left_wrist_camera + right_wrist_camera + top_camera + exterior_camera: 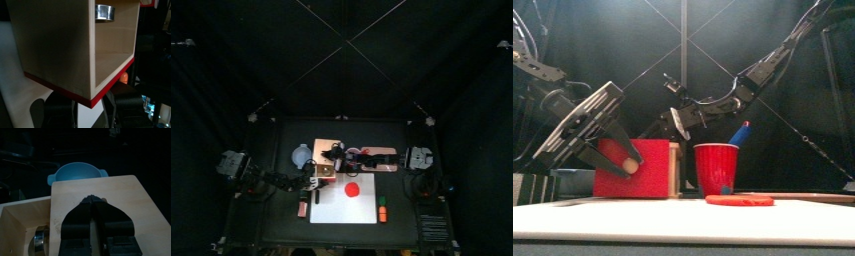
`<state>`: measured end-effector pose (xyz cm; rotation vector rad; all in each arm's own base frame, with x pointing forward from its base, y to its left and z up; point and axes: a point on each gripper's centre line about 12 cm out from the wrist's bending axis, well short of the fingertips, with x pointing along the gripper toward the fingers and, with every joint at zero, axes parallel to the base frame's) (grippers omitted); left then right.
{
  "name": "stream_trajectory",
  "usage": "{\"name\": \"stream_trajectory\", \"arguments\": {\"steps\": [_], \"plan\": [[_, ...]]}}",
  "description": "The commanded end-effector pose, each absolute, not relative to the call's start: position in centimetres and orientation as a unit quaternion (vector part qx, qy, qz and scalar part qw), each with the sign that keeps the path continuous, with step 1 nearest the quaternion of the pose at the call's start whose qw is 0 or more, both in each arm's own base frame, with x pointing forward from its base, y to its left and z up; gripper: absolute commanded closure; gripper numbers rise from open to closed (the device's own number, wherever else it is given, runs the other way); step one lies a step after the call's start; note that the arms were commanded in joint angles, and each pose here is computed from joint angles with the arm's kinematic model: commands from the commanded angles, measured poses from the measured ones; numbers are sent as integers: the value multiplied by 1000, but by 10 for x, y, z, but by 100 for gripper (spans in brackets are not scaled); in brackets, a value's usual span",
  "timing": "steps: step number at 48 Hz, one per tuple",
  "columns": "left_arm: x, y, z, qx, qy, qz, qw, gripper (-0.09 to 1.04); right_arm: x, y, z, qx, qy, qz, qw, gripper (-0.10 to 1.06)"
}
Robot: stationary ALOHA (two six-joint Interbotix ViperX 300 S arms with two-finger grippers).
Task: Get the cutter from the drawer then cut the dough then place the extra dough in the bowl
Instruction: Place the cutter on the board
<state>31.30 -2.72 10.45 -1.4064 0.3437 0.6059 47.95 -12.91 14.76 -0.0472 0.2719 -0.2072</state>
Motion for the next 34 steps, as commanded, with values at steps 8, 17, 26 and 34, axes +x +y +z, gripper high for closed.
{"name": "stream_trajectory", "arguments": {"steps": [8, 17, 26, 34], "plan": [[320, -45, 117, -640, 166, 242, 710, 49, 479, -130, 153, -25, 136, -105, 985, 93], [315, -46, 111, -635, 183, 247, 709, 49, 479, -130, 153, -25, 135, -105, 985, 93], [313, -44, 108, -632, 186, 252, 709, 48, 479, -129, 153, -25, 135, -104, 985, 93], [312, -43, 107, -628, 188, 251, 712, 44, 479, -129, 153, -26, 135, -104, 985, 93]]}}
